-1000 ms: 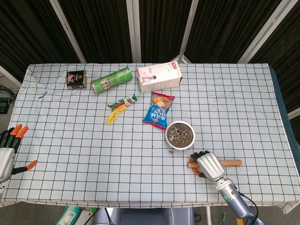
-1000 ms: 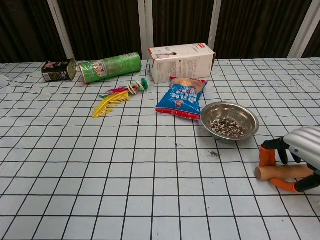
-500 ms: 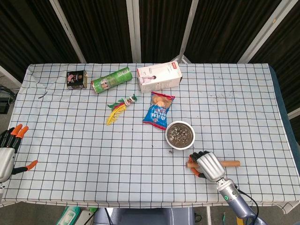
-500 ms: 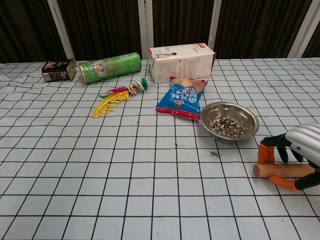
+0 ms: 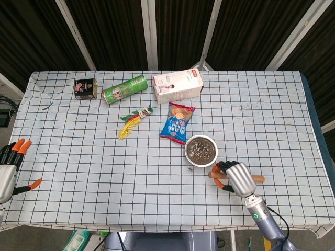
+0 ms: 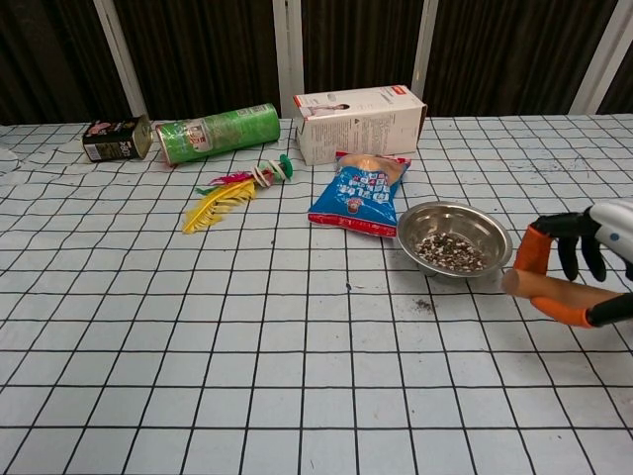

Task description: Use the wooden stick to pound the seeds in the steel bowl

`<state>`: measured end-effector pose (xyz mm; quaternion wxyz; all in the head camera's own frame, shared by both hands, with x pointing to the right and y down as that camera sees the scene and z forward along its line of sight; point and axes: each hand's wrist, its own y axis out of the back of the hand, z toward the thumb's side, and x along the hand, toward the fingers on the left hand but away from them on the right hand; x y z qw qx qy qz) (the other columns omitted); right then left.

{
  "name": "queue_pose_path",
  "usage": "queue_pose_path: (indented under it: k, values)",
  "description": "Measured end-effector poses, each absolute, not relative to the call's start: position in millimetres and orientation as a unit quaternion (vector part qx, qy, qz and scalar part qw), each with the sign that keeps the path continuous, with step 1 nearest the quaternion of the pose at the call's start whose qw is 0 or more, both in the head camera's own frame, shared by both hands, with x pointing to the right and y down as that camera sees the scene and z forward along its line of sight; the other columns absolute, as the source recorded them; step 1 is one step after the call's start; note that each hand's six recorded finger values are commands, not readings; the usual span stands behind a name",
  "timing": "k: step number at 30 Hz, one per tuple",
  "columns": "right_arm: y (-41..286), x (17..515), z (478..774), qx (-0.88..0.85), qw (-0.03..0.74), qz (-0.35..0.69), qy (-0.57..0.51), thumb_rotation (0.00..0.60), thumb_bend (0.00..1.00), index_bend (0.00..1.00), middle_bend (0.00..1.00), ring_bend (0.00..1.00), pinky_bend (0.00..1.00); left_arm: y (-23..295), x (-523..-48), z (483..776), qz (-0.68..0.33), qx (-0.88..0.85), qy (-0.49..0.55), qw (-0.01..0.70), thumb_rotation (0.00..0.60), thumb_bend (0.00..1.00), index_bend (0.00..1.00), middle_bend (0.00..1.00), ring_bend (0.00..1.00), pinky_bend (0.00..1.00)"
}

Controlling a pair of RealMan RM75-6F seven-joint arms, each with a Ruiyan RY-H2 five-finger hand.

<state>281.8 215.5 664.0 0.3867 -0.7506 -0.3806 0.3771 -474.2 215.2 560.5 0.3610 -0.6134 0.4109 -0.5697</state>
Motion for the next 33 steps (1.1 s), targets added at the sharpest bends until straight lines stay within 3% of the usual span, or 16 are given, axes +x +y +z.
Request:
queue_pose_path:
  k: [15,24,33]
  values:
    - [130.3,335.2,600.1,-0.66,0.278,0.298,-0.631,0.6,0.86,0.74,0.65,0.6,0.66,214.8,-473.1,560.5,-0.571,-0.611,0.412,0.363,0.6,0.2,0.02,0.0,0.0,0.0]
    - [104.5,347.3,582.1,-0.621,0.191,0.24,-0.721,0.6,0.86,0.74,0.65,0.6,0.66,214.7,-473.1,560.6,-0.571,-0.61,0.413,0.363,0.6,0.2,0.02,0.0,0.0,0.0]
    - [96.0,334.2,577.9,-0.617,0.163,0.2,-0.744,0.6,0.86,0.74,0.65,0.6,0.66,214.6,-473.5,560.8,-0.571,-0.61,0.412,0.362,0.6,0.2,0.02,0.0,0.0,0.0]
